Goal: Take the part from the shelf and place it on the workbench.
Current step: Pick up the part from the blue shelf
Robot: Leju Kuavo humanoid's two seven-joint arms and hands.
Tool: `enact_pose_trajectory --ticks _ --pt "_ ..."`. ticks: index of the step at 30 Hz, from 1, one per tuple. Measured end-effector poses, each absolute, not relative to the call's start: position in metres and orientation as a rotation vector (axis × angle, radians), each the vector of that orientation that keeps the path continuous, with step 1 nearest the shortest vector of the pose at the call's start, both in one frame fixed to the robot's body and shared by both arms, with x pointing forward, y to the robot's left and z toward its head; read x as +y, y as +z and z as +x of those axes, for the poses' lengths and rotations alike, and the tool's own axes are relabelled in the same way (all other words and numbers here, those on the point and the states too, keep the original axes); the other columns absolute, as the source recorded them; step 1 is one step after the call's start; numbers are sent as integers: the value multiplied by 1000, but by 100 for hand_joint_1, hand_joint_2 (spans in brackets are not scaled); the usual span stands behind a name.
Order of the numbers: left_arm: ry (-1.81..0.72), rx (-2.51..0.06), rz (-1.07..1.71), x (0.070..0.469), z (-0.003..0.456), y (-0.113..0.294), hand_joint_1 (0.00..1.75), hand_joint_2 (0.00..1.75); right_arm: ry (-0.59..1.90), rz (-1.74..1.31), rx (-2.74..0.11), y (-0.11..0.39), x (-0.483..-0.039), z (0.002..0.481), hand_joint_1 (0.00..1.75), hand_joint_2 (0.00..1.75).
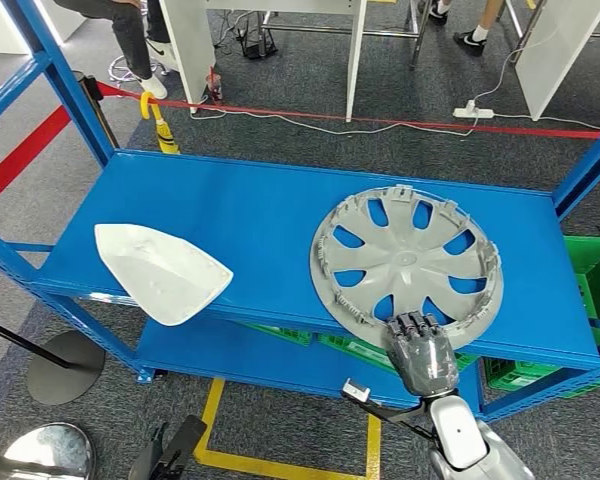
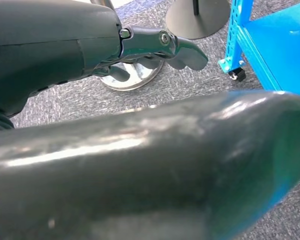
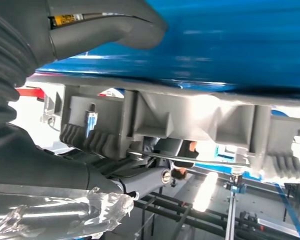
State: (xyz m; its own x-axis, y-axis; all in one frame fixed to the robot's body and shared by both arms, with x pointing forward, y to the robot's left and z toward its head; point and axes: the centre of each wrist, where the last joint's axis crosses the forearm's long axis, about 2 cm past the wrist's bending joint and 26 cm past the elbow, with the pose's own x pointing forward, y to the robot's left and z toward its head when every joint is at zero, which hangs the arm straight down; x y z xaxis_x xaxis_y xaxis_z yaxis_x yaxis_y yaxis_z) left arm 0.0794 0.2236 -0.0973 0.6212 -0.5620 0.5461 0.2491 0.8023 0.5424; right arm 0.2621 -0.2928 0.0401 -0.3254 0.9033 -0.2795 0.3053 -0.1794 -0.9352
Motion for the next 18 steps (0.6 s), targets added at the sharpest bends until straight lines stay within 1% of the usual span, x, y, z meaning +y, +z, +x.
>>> enact_pose_trajectory --ticks 18 --pt "-493 -776 425 213 82 -95 0 0 1455 -1444 -1539 40 -289 261 175 175"
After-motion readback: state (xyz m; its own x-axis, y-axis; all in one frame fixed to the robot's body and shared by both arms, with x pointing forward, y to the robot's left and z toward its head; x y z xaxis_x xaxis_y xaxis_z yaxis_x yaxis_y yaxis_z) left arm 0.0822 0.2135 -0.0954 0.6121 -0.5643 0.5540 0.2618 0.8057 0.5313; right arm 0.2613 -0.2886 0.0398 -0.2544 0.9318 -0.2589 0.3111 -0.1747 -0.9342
